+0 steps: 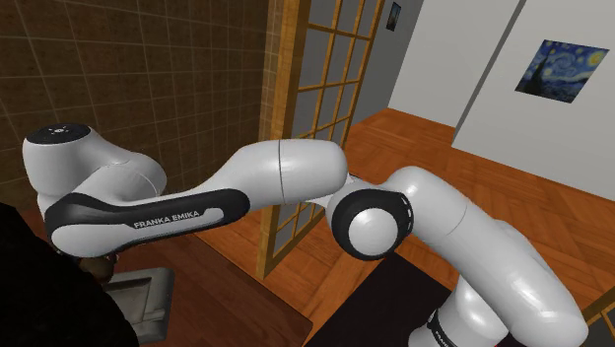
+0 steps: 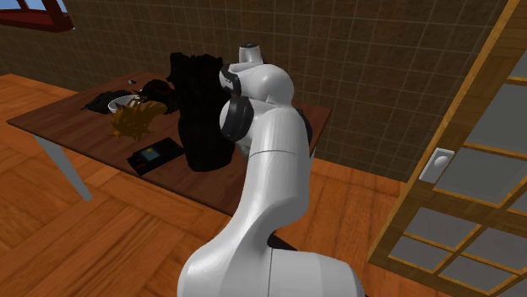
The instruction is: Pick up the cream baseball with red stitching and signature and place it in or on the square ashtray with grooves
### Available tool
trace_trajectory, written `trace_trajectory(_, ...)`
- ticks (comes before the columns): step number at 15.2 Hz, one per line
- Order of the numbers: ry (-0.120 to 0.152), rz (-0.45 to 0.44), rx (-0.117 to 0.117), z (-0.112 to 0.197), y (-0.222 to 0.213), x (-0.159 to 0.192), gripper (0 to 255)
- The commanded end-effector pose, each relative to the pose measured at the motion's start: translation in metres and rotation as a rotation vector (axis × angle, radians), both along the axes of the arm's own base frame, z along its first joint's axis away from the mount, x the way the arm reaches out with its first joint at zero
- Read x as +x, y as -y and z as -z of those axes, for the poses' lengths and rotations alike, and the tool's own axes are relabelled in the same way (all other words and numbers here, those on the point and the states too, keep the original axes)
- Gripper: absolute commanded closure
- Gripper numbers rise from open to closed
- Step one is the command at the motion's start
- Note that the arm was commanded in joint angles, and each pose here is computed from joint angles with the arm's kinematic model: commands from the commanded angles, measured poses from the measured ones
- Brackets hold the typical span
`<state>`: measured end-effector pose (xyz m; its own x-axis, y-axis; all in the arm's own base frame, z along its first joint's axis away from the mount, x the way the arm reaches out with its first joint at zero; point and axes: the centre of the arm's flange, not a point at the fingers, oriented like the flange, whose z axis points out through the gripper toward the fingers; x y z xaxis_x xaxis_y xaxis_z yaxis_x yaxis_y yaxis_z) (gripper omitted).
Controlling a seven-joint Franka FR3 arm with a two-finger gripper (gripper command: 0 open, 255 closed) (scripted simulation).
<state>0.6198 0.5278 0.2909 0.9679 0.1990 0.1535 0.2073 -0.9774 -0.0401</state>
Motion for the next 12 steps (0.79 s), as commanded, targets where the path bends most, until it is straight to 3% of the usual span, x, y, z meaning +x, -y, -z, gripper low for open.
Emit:
trace_trajectory(1,-0.002,0.0,-0.004,0.012,-0.001,0.003,255)
trace_trajectory(12,-0.002,0.0,-0.004,0.071,-0.001,0.003,255)
